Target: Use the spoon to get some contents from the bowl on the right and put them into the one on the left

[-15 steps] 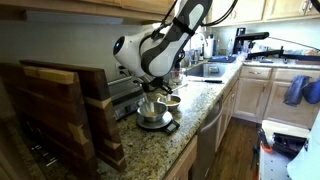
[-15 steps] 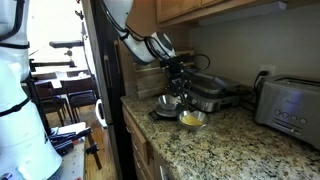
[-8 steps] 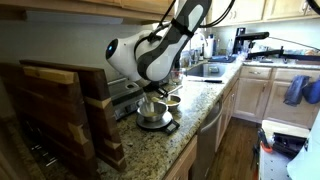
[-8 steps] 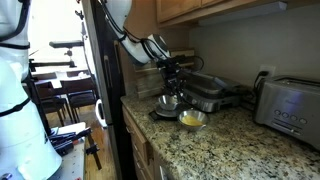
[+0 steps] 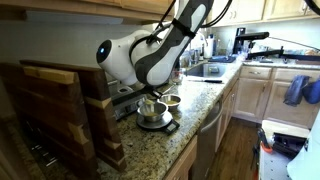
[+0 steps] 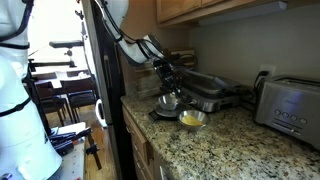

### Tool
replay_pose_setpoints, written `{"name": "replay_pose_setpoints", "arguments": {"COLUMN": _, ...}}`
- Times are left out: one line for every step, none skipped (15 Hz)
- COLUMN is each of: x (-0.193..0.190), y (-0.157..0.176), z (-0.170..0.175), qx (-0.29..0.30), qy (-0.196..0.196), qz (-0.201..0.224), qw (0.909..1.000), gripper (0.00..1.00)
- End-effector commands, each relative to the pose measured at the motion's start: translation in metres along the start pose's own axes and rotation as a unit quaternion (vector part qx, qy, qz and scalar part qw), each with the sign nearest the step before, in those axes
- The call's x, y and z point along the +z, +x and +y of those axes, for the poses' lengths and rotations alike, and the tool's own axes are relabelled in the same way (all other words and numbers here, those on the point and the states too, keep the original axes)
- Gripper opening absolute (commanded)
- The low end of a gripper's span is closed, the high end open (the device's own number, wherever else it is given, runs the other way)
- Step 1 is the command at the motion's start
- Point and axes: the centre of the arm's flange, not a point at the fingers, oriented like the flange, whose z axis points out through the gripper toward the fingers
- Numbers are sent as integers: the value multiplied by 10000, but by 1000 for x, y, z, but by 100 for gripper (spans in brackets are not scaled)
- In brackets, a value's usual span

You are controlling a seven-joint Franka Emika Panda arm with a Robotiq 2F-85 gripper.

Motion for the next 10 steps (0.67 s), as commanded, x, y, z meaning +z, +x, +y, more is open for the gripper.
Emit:
{"name": "replay_pose_setpoints", "arguments": {"x": -2, "y": -10, "z": -25, "qx": 166, "qy": -433, "qz": 67, "qw": 9989, "gripper": 3}}
{"name": "replay_pose_setpoints", "arguments": {"x": -1, "y": -11, "z": -29, "qx": 187, "qy": -496, "qz": 66, "qw": 9986, "gripper": 3}}
{"name": "replay_pose_setpoints", "arguments": {"x": 1, "y": -11, "z": -32, "qx": 236, "qy": -570, "qz": 51, "qw": 9981, "gripper": 3}}
{"name": "replay_pose_setpoints", "arguments": {"x": 2, "y": -12, "z": -36, "qx": 284, "qy": -642, "qz": 31, "qw": 9975, "gripper": 3}}
{"name": "replay_pose_setpoints", "arguments": {"x": 2, "y": -13, "z": -40, "qx": 315, "qy": -706, "qz": 34, "qw": 9970, "gripper": 3}}
{"name": "replay_pose_setpoints", "arguments": {"x": 2, "y": -14, "z": -43, "qx": 353, "qy": -768, "qz": 35, "qw": 9964, "gripper": 3}}
{"name": "replay_pose_setpoints", "arguments": {"x": 0, "y": -15, "z": -47, "qx": 383, "qy": -852, "qz": 36, "qw": 9956, "gripper": 3}}
{"name": "replay_pose_setpoints", "arguments": {"x": -1, "y": -17, "z": -50, "qx": 396, "qy": -913, "qz": 42, "qw": 9950, "gripper": 3}}
{"name": "replay_pose_setpoints", "arguments": {"x": -4, "y": -18, "z": -54, "qx": 393, "qy": -1018, "qz": 52, "qw": 9940, "gripper": 3}}
{"name": "replay_pose_setpoints", "arguments": {"x": -6, "y": -19, "z": -56, "qx": 443, "qy": -1140, "qz": 44, "qw": 9925, "gripper": 3}}
